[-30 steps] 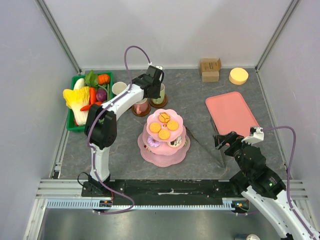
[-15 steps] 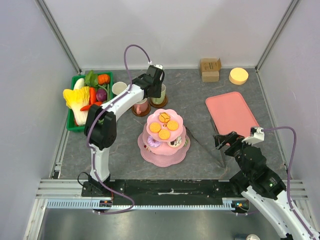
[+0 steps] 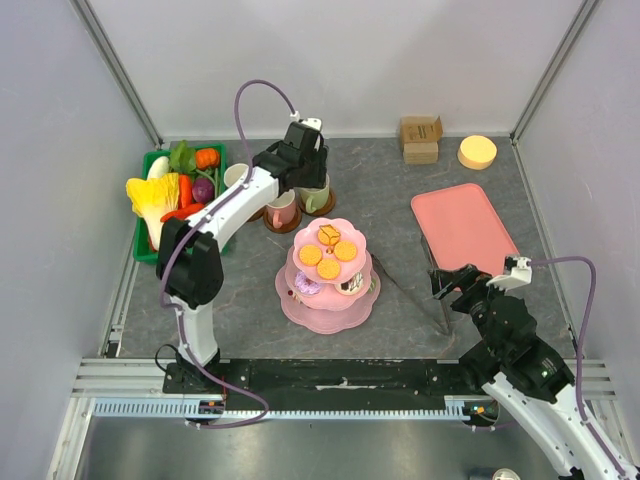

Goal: Serve the afternoon tea

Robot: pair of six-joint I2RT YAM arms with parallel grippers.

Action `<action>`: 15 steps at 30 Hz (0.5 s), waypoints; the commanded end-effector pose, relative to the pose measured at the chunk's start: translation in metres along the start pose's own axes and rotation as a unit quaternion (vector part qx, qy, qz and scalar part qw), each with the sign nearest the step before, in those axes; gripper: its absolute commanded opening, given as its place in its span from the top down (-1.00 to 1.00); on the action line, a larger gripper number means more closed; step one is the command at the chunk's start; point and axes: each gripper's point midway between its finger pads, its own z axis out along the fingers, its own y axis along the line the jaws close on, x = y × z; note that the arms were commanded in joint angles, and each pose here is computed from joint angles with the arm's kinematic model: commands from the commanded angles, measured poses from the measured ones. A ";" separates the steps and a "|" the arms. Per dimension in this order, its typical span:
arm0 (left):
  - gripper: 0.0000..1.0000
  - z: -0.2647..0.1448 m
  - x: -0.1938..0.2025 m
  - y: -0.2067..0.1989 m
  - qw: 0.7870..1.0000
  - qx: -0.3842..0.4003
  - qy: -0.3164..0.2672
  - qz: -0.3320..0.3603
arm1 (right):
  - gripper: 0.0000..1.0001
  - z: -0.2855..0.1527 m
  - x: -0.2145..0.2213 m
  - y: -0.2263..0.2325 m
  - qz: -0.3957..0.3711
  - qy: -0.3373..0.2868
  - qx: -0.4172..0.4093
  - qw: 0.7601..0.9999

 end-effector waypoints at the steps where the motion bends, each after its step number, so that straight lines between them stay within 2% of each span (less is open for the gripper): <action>1: -0.41 -0.043 -0.032 -0.010 0.998 0.033 -0.043 -0.028 | -0.96 -0.007 -0.018 0.013 0.012 -0.025 -0.025 0.999; 6: -0.81 -0.091 -0.051 -0.008 0.995 0.044 -0.073 -0.048 | -0.96 -0.007 -0.020 0.014 0.011 -0.028 -0.026 0.999; 11: -0.91 -0.176 -0.067 0.006 0.987 0.058 -0.124 -0.079 | -0.96 -0.006 -0.016 0.016 0.005 -0.016 -0.030 0.999; 15: -0.93 -0.233 -0.035 0.036 0.982 0.031 -0.131 -0.135 | -0.96 -0.005 -0.016 0.016 0.002 -0.014 -0.028 1.000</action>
